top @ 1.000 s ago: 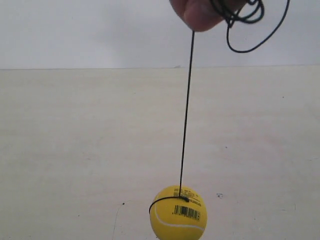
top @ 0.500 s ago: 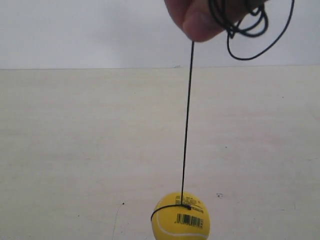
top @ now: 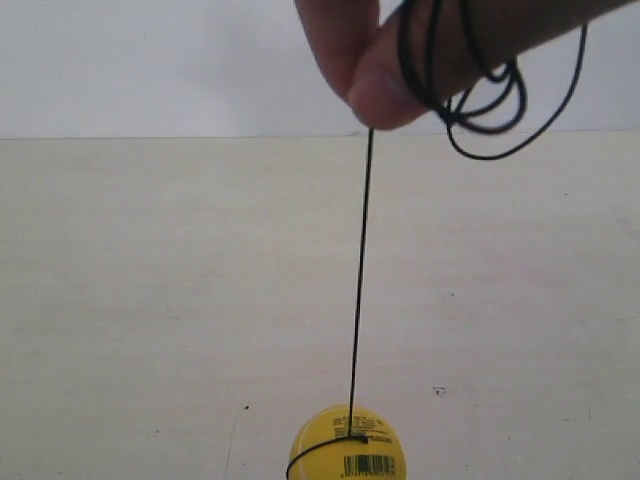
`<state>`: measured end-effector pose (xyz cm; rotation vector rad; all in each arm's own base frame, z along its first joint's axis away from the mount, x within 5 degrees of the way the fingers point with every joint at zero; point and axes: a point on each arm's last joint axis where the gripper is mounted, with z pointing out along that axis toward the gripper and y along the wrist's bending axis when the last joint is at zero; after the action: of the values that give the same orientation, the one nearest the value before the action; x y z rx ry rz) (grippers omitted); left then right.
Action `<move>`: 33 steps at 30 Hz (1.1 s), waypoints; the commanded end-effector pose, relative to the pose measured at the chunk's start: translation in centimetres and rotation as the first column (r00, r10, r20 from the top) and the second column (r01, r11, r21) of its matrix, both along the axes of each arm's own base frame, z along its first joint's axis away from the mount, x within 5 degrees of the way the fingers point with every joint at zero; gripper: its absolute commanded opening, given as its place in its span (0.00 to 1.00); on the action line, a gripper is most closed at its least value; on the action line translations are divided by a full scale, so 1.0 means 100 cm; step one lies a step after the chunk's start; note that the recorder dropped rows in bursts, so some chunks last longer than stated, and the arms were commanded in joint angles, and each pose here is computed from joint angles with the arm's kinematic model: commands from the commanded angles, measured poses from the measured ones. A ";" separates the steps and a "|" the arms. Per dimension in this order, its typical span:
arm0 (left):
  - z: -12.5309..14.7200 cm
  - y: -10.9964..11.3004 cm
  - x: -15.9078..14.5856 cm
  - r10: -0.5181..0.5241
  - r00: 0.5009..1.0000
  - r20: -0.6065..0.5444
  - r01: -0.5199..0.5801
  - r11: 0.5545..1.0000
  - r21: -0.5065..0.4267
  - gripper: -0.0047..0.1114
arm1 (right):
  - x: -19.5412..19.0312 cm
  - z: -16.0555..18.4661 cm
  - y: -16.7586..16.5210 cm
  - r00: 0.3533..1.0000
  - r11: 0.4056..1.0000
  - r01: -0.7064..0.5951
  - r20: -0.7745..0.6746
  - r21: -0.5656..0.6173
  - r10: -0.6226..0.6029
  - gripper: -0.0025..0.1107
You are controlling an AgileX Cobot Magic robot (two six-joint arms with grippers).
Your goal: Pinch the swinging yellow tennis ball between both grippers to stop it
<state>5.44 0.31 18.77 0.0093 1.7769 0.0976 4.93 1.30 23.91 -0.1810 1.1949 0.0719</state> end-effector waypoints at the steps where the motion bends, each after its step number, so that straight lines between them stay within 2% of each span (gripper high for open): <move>1: -0.001 0.000 0.000 0.001 1.000 -0.003 -0.001 1.000 -0.001 0.08 | 0.005 -0.016 -0.007 0.982 0.996 0.083 -0.172 0.038 -0.075 0.02; 3: -0.001 0.000 0.000 0.001 1.000 -0.003 -0.001 1.000 -0.001 0.08 | 0.006 -0.024 -0.009 0.962 0.994 0.105 -0.257 0.038 -0.092 0.02; 8: -0.001 0.000 0.000 0.001 1.000 -0.003 -0.001 1.000 -0.001 0.08 | 0.007 -0.032 -0.009 0.936 0.993 0.113 -0.333 -0.022 -0.114 0.02; 12: -0.001 0.000 0.000 0.001 1.000 -0.003 -0.001 1.000 -0.001 0.08 | 0.006 -0.046 -0.012 0.869 0.988 0.148 -0.471 -0.049 -0.153 0.02; 14: -0.001 0.000 0.000 0.001 1.000 -0.003 -0.001 1.000 -0.001 0.08 | 0.006 -0.049 -0.016 0.840 0.976 0.219 -0.506 -0.020 -0.199 0.02; 17: -0.001 0.000 0.000 0.001 1.000 -0.003 -0.001 1.000 -0.001 0.08 | 0.005 -0.054 -0.017 0.801 0.971 0.240 -0.564 -0.004 -0.201 0.02; 33: -0.001 0.000 0.000 0.001 1.000 -0.003 -0.001 1.000 -0.001 0.08 | 0.005 -0.055 -0.017 0.797 0.970 0.245 -0.572 0.011 -0.194 0.02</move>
<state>5.44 0.31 18.77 0.0093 1.7769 0.0976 5.40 -0.35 18.30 0.0627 1.8151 -0.0342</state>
